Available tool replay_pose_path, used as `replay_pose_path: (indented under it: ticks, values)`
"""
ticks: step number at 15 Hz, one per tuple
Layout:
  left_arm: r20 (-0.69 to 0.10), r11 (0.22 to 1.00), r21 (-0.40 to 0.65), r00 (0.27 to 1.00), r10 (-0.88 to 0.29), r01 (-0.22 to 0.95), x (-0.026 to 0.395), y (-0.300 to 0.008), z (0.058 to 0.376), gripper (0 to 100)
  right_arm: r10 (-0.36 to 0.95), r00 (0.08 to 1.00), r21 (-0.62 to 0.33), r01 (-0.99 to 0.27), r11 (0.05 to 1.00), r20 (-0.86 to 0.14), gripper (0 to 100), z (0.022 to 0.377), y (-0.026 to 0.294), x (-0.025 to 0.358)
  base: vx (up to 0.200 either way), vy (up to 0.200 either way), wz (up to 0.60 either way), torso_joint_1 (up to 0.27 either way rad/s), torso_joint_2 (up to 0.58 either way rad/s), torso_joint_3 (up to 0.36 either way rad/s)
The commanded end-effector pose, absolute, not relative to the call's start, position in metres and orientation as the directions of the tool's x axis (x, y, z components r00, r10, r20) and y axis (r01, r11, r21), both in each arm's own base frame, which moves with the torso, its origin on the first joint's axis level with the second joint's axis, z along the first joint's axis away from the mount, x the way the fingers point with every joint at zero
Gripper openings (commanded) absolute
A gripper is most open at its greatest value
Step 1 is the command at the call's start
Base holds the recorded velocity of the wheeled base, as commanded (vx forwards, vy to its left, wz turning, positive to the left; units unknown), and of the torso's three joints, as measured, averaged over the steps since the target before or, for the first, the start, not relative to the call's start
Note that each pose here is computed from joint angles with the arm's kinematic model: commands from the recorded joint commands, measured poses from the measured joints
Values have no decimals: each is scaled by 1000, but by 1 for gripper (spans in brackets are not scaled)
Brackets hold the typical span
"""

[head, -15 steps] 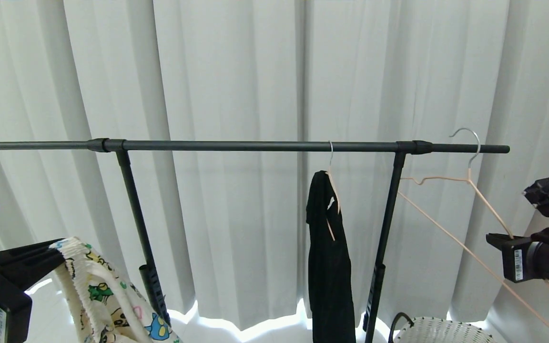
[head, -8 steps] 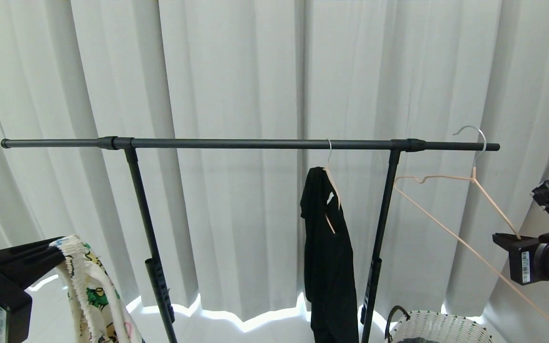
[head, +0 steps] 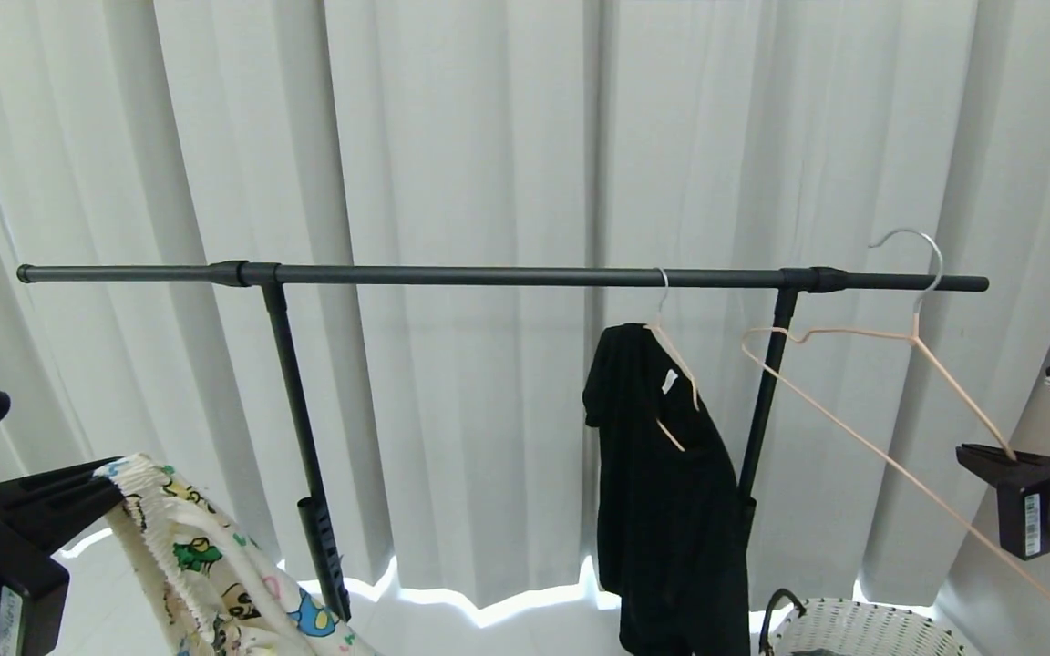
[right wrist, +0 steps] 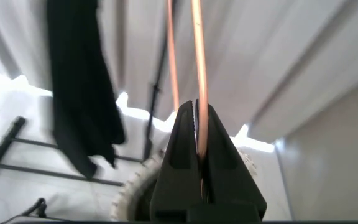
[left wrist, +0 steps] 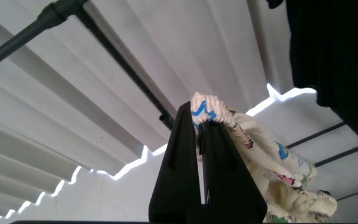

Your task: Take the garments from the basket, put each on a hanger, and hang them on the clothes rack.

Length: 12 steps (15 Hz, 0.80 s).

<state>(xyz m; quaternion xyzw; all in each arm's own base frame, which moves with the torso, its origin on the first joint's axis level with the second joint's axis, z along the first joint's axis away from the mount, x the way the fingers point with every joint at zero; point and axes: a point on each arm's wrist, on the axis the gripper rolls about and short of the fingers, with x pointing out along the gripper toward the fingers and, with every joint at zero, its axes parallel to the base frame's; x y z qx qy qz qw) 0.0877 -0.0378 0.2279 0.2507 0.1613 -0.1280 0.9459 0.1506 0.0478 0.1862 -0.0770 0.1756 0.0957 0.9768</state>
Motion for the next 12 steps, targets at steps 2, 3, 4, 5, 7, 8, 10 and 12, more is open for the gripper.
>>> replay_pose_path:
  ticks: [2, 3, 4, 5, 7, 8, 10, 12]
  values:
    - [-378, 839, 434, 912, -160, 327, 90, -39, 227, 0, 213, 912, -118, -268, 956, -350, 0, 187, 56, 146, 0, 200, 0, 5, -2, 5]
    - [-381, 840, 433, 911, -160, 328, 91, -40, 227, 0, 226, 911, -118, -281, 952, -345, 0, 188, 58, 146, 0, 200, 0, 7, 7, 2]
    - [-381, 840, 433, 911, -160, 328, 92, -40, 227, 0, 239, 913, -117, -292, 949, -332, 0, 191, 59, 143, 0, 0, 0, 0, 0, 0]
    - [-378, 839, 432, 911, -163, 329, 92, -40, 226, 0, 254, 915, -115, -303, 946, -315, 0, 193, 60, 139, 0, 0, 0, 0, 0, 0]
    - [-386, 836, 433, 907, -166, 337, 92, -40, 222, 0, 260, 924, -111, -301, 947, -281, 0, 198, 56, 130, 0, 0, 0, 0, 0, 0]
    - [-388, 836, 433, 907, -165, 337, 91, -40, 222, 0, 261, 925, -111, -300, 947, -277, 0, 199, 55, 129, 0, 0, 0, 0, 0, 0]
    - [-386, 836, 433, 907, -166, 337, 91, -40, 221, 0, 262, 928, -109, -299, 948, -265, 0, 201, 54, 126, 0, 0, 0, 0, 0, 0]
    - [-385, 837, 432, 908, -166, 336, 91, -40, 222, 0, 275, 924, -112, -313, 943, -264, 0, 202, 55, 126, 0, 0, 0, 0, 0, 0]
